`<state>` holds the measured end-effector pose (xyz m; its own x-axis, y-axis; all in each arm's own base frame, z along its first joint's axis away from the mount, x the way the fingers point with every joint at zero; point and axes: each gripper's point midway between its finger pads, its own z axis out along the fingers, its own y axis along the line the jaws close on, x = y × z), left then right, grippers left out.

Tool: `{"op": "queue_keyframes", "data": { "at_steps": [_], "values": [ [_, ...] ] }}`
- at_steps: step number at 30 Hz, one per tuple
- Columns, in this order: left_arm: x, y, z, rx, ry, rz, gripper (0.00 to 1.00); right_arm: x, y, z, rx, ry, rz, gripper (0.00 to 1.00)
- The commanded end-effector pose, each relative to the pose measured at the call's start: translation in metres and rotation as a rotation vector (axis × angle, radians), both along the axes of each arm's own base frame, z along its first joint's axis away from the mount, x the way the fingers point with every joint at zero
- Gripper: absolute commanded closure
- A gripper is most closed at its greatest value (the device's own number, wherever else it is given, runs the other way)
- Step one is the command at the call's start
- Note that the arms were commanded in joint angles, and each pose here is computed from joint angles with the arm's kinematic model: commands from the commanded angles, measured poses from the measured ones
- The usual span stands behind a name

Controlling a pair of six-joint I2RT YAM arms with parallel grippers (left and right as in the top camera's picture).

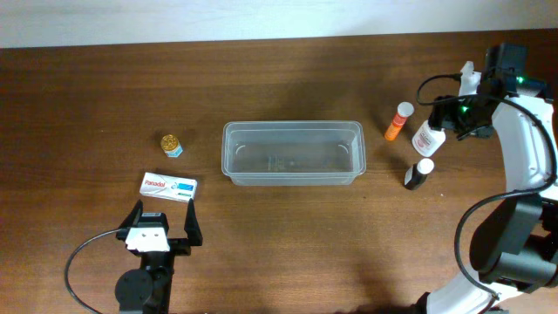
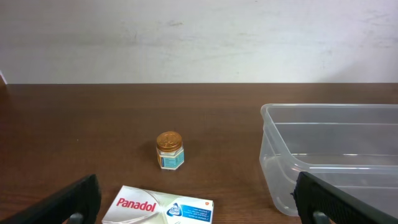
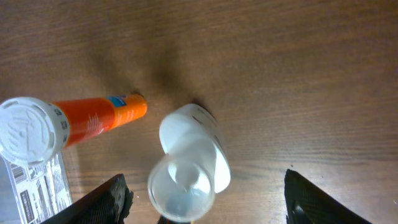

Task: Pack container
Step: 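Move the right gripper to the white dropper bottle and grasp it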

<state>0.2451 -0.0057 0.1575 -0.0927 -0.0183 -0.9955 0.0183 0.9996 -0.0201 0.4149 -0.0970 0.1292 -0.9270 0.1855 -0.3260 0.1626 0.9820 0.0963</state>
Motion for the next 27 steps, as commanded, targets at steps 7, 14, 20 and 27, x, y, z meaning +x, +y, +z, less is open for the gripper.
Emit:
{"op": "queue_keyframes", "data": {
  "at_steps": [7,14,20,27],
  "values": [
    [0.0,-0.002,-0.001,0.014,-0.006,-0.01,0.01,0.011,0.004,-0.031,0.04,0.04,0.064,0.32],
    [0.0,-0.002,-0.001,0.014,-0.006,-0.01,0.01,0.013,0.004,-0.047,0.042,0.065,0.081,0.43],
    [0.0,-0.002,-0.001,0.014,-0.006,-0.01,0.01,0.018,0.002,-0.047,0.035,0.045,0.081,0.62],
    [0.0,-0.002,-0.001,0.014,-0.006,-0.01,0.01,0.018,0.001,-0.047,0.04,0.046,0.057,0.73]
  ]
}}
